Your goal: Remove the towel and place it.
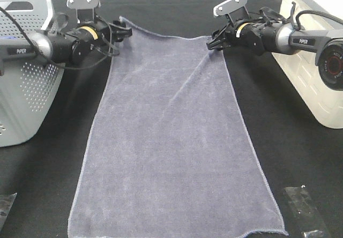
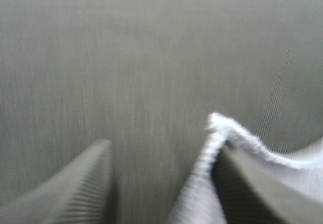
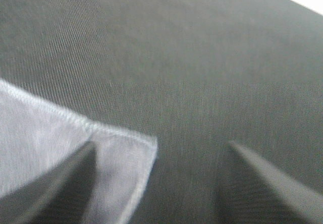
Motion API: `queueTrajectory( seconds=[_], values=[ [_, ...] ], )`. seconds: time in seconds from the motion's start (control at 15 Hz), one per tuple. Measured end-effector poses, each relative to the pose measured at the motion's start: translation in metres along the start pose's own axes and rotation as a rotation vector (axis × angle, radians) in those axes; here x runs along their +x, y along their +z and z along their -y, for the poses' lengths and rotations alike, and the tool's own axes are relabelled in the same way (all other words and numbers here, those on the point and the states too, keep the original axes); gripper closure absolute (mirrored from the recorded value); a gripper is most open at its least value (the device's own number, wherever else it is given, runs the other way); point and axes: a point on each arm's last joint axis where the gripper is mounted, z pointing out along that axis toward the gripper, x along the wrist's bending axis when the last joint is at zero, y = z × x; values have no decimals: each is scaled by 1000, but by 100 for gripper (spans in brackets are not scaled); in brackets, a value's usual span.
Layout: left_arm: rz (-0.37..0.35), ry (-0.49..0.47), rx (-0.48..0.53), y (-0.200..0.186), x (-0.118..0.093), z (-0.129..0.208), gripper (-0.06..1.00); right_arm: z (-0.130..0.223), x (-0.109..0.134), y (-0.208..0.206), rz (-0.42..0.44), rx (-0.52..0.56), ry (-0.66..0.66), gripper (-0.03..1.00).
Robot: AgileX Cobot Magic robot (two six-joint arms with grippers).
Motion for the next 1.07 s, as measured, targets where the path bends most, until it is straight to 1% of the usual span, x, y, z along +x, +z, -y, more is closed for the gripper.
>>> queueTrajectory(
  seconds=[0.13, 0.2, 0.33, 0.4, 0.47, 0.53, 0.6, 0.67, 0.8, 0.87, 1.07],
  values=[
    [-1, -9, -11, -1, -1, -6, 33, -5, -4, -6, 3, 70, 48, 20],
    [-1, -9, -11, -1, -1, -6, 33, -5, -4, -6, 3, 70, 48, 20],
    [-27, -66, 4, -1, 1, -5, 33, -16, -8, -15, 3, 121, 96, 20],
    [-52, -113, 34, -1, 4, -2, 33, -19, -9, -20, 0, 159, 115, 19],
    [-77, -146, 86, -2, 5, 3, 33, -21, -10, -24, -4, 196, 130, 19],
    [-105, -165, 169, -2, 7, 7, 32, -24, -11, -29, -7, 243, 138, 19],
    [-119, -170, 217, -2, 7, 7, 31, -27, -13, -33, -7, 261, 140, 19],
    [-127, -179, 243, -1, 6, 2, 27, -31, -14, -36, -7, 270, 143, 19],
    [-135, -208, 266, 1, 3, -12, 17, -39, -16, -43, -6, 284, 144, 19],
    [-135, -220, 273, 1, 1, -26, 12, -41, -17, -46, -9, 297, 155, 19],
    [-137, -225, 300, 1, -4, -49, 11, -44, -16, -52, -32, 346, 210, 19]
  ],
)
